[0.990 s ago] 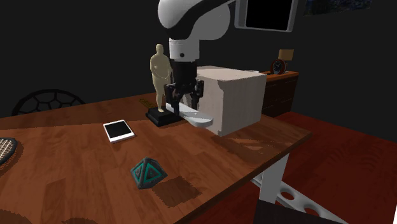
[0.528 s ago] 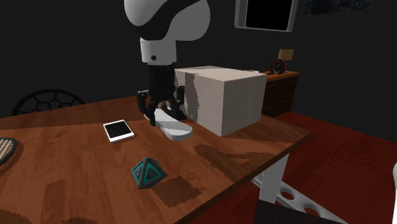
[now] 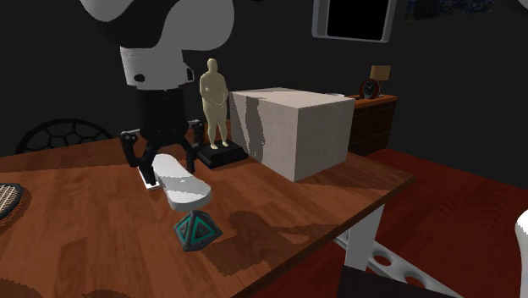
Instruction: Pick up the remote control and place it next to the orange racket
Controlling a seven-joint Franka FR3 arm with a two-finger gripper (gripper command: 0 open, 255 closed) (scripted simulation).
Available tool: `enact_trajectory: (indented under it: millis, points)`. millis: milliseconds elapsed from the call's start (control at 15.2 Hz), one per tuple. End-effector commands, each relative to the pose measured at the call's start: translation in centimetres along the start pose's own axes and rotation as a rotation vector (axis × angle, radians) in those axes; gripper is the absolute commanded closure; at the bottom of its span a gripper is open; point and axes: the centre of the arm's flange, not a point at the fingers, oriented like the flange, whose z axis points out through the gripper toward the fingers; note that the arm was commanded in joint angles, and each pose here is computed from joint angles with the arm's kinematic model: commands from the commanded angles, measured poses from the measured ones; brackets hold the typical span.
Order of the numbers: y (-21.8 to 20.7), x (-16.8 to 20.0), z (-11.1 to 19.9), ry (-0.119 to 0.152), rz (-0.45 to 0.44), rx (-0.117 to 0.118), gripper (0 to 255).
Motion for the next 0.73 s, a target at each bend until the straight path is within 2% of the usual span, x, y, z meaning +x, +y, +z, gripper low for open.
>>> enact_trajectory:
  millis: [0,528,660]
  points:
    - [-2.5,-0.6,0.3,0.001,0.001,0.000,255]
    - [-12.8,-2.0,0.4,0.001,0.001,0.000,255]
    - [-12.8,-2.0,1.4,0.001,0.001,0.000,255]
